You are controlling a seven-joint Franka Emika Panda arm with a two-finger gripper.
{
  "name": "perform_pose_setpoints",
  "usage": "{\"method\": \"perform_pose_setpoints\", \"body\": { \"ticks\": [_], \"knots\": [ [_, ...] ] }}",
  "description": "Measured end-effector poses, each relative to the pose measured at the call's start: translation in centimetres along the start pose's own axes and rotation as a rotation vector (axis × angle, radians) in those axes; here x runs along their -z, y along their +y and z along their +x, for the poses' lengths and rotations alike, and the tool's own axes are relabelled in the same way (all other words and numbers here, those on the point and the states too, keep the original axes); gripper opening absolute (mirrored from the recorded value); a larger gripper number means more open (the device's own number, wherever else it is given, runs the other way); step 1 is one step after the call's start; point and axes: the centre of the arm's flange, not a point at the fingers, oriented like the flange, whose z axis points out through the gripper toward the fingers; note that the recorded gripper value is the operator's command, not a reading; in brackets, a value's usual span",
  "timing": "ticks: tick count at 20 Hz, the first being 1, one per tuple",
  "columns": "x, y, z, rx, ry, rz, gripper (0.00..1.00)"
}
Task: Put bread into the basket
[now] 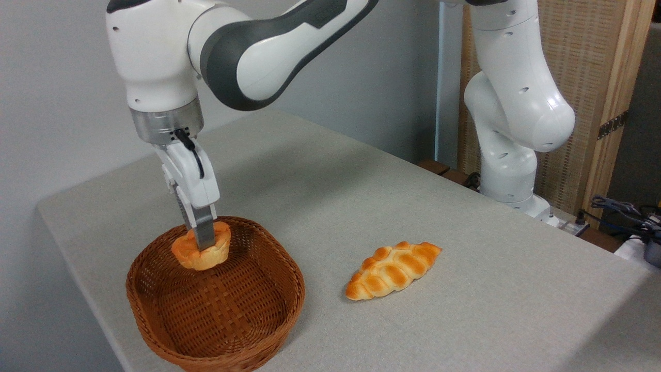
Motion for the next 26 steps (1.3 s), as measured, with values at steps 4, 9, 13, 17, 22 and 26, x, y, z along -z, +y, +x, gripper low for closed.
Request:
{"method": "perform_pose_setpoints", "body": {
  "ticks": [4,9,13,17,22,26],
  "knots": [
    [-0.5,0.3,0.6,-0.009,0.003,0.004,1.0],
    [-0.4,0.3,0.7,-0.011,0.006,0.007,1.0],
    [-0.2,0.3,0.7,-0.011,0.008,0.009,1.0],
    [1.5,0.0,0.6,0.044,0.032,0.028,1.0],
    [6.8,-0.5,-1.3,0.114,0.099,0.075,1.0],
    [9.9,-1.4,-4.4,0.153,0.097,0.066,1.0]
  ]
}}
